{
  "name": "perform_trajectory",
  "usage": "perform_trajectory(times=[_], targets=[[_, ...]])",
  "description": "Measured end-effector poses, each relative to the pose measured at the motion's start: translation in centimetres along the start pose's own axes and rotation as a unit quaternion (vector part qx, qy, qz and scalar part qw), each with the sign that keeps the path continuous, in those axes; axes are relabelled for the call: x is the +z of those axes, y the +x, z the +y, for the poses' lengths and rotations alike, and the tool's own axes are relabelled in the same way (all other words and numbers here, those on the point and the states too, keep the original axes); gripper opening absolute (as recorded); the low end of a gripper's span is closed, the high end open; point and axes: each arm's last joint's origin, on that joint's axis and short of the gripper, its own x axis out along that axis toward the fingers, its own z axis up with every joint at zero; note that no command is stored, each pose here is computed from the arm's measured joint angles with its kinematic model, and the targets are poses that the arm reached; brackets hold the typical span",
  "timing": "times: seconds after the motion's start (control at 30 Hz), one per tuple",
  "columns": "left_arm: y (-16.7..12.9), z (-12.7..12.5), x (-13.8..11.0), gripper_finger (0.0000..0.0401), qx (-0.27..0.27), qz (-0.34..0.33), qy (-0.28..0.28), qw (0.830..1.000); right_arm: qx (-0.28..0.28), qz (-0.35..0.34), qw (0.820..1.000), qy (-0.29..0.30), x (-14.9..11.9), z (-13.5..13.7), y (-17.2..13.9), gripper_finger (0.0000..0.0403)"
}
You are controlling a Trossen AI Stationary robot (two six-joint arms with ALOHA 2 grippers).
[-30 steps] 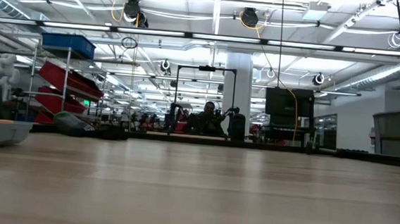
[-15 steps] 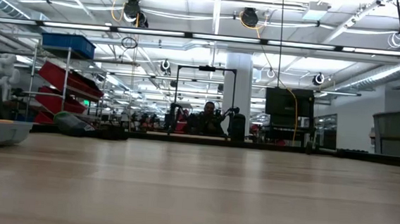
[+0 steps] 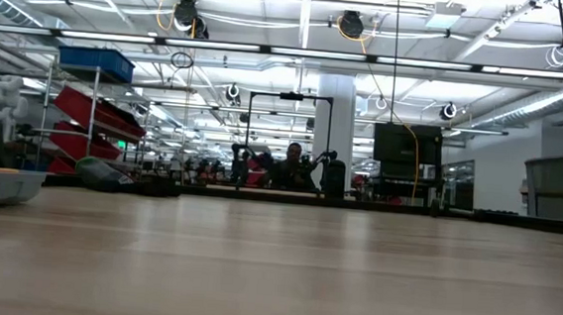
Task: Coil cords
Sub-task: Coil the white cable wire into the spool
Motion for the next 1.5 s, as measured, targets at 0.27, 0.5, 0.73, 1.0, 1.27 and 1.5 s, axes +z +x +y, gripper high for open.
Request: perform_trajectory(times=[0.27,0.5,0.73,1.0,1.27,1.5], targets=[[0.0,0.0,0.0,0.0035,-0.003,-0.001,-0.001,1.0,0.0,0.0,1.0,0.0,0.0,0.0,0.0,0.0],[0.0,0.0,0.2,0.0009,-0.016,-0.004,-0.013,1.0,0.0,0.0,1.0,0.0,0.0,0.0,0.0,0.0],[0.0,0.0,0.2,0.0016,-0.011,-0.003,-0.014,1.0,0.0,0.0,1.0,0.0,0.0,0.0,0.0,0.0],[0.8,0.1,0.2,0.0004,0.0,0.003,-0.025,1.0,0.0,0.0,1.0,0.011,0.0,0.0,0.0,0.0],[3.5,0.3,-0.1,0.0002,0.009,0.015,-0.046,0.999,-0.041,0.004,0.998,0.058,0.0,-0.2,0.0,0.0],[6.7,0.6,-0.3,0.0001,-0.012,0.024,-0.083,0.996,-0.11,0.007,0.989,0.099,-0.1,-0.9,0.2,0.0]])
